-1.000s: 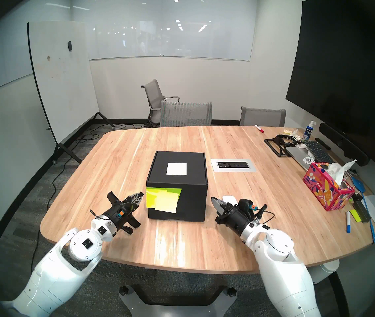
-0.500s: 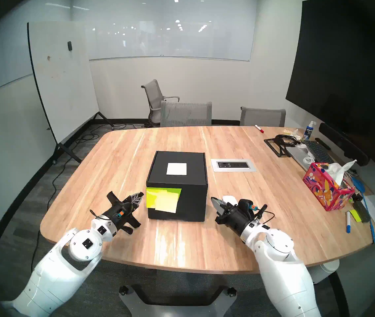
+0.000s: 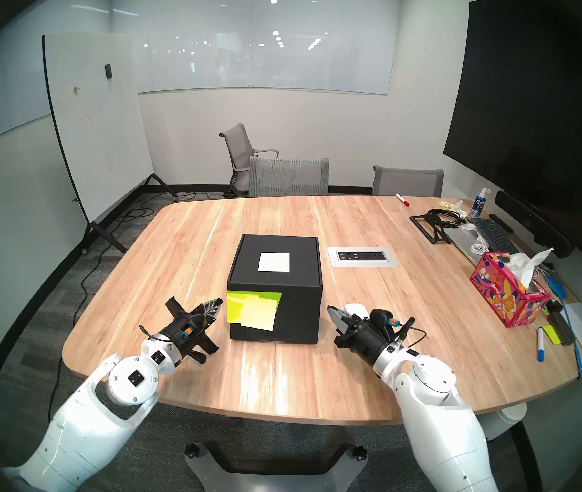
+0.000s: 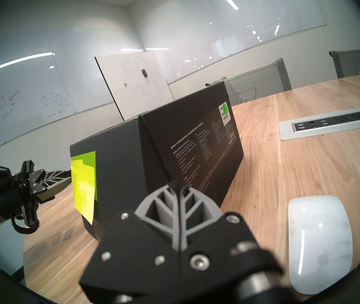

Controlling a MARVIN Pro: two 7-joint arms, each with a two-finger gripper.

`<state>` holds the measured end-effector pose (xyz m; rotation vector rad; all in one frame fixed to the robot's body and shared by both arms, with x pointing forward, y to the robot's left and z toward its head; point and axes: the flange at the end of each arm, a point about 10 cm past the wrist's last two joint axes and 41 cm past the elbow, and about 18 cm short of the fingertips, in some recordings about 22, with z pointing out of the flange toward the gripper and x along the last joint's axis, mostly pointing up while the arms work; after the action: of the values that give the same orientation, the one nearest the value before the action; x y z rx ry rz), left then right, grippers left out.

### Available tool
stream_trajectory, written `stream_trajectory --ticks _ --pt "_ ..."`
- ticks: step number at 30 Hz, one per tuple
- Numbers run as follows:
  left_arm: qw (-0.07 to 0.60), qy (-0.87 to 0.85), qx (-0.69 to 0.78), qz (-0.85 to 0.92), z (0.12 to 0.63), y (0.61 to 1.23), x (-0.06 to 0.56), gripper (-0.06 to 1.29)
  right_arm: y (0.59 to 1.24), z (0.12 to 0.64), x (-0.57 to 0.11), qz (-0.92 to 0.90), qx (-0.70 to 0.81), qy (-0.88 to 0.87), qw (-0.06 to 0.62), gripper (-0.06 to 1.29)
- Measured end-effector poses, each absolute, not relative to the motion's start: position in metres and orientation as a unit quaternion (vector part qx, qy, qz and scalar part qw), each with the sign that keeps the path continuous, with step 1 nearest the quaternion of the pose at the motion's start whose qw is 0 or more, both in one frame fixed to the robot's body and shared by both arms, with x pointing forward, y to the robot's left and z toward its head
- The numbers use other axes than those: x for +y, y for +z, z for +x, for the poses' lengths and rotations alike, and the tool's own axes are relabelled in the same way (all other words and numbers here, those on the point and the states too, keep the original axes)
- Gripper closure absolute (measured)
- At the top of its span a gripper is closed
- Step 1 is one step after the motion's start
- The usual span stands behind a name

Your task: Open the box and place the mouse inside

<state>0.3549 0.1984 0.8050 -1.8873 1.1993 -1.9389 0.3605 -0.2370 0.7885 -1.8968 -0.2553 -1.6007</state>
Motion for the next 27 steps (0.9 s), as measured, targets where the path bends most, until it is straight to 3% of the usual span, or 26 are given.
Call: stream_trajectory --ticks 27 --pt "0.091 -0.652 0.404 -0.635 0.3549 0.8050 0.1984 1.25 0.7885 0.3605 -0.2370 -0.721 -0.097 -0.608 0.318 1.25"
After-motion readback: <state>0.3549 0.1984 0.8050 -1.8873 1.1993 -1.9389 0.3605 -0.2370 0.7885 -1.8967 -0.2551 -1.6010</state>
